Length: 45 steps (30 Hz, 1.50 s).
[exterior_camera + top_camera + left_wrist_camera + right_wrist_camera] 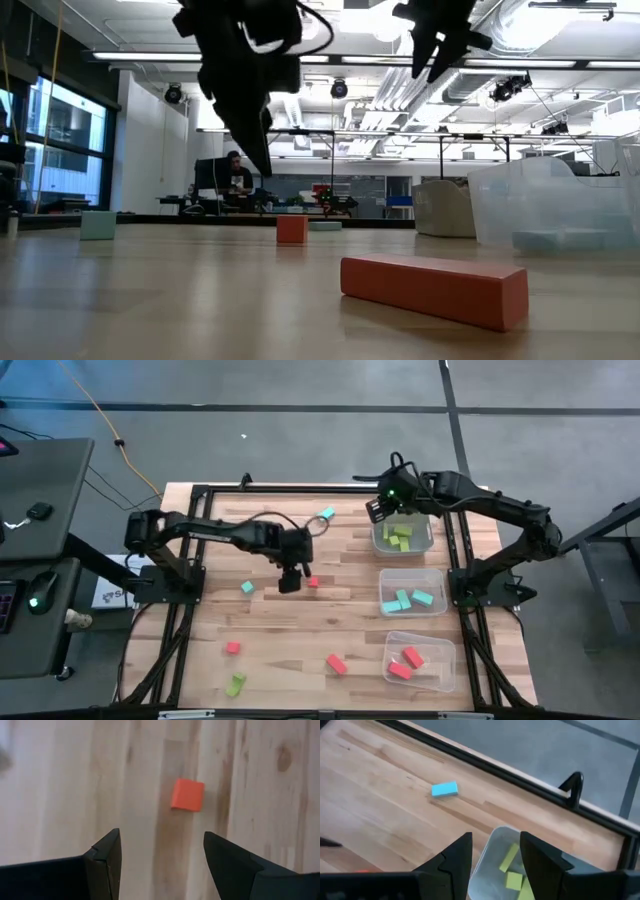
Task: Sort & place blocks by color
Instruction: Put the orange block into the bottom transparent bin
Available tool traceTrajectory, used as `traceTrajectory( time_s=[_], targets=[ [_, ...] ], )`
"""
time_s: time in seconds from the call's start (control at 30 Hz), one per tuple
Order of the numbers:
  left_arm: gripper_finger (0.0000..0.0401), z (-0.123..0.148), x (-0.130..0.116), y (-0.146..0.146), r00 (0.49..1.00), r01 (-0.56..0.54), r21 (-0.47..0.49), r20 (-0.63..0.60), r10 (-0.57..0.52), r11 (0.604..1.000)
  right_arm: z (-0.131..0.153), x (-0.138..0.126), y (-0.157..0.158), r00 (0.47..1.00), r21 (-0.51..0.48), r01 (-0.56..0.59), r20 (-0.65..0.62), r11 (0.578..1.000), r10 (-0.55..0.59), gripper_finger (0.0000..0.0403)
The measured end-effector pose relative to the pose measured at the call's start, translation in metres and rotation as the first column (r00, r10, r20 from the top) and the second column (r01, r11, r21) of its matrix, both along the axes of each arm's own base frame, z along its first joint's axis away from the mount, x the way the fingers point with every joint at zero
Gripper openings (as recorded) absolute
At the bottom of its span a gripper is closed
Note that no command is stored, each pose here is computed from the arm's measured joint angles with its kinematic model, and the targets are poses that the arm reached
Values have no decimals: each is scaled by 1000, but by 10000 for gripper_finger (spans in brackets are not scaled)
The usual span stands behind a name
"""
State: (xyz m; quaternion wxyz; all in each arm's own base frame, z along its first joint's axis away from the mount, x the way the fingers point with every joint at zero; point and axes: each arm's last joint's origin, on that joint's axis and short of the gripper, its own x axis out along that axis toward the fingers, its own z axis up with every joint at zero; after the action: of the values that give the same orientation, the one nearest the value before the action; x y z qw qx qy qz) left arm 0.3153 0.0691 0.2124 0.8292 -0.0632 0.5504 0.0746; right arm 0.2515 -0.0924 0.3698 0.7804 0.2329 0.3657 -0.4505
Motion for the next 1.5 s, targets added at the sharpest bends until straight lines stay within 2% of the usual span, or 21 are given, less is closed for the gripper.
traceTrajectory(
  time_s=[0.17, 0.33, 0.6, 0.73, 1.07, 1.5],
  targets=[
    [204, -23, 15, -14, 998, 50, -8, -31, -50, 999, 7, 0, 0, 999, -26, -41, -7, 999, 41, 154],
    [204, -36, 24, -25, 996, 86, -8, -34, -86, 996, 7, 0, 0, 997, -36, -68, -28, 997, 67, 154],
    [204, -37, 29, -26, 997, 75, 34, -7, -75, 997, 7, 0, 0, 996, -40, -84, -40, 996, 82, 154],
    [204, -36, 32, -25, 993, 112, 61, 21, -113, 992, 7, 0, 0, 996, -40, -86, -41, 995, 84, 154],
    [204, -68, 39, -28, 992, 112, 39, -59, -110, 993, 6, -1, 0, 995, -38, -88, -45, 995, 87, 154],
    [200, -68, 41, -25, 993, 113, 96, -51, -109, 989, 6, -1, 0, 995, -35, -87, -45, 996, 85, 154]
  ],
)
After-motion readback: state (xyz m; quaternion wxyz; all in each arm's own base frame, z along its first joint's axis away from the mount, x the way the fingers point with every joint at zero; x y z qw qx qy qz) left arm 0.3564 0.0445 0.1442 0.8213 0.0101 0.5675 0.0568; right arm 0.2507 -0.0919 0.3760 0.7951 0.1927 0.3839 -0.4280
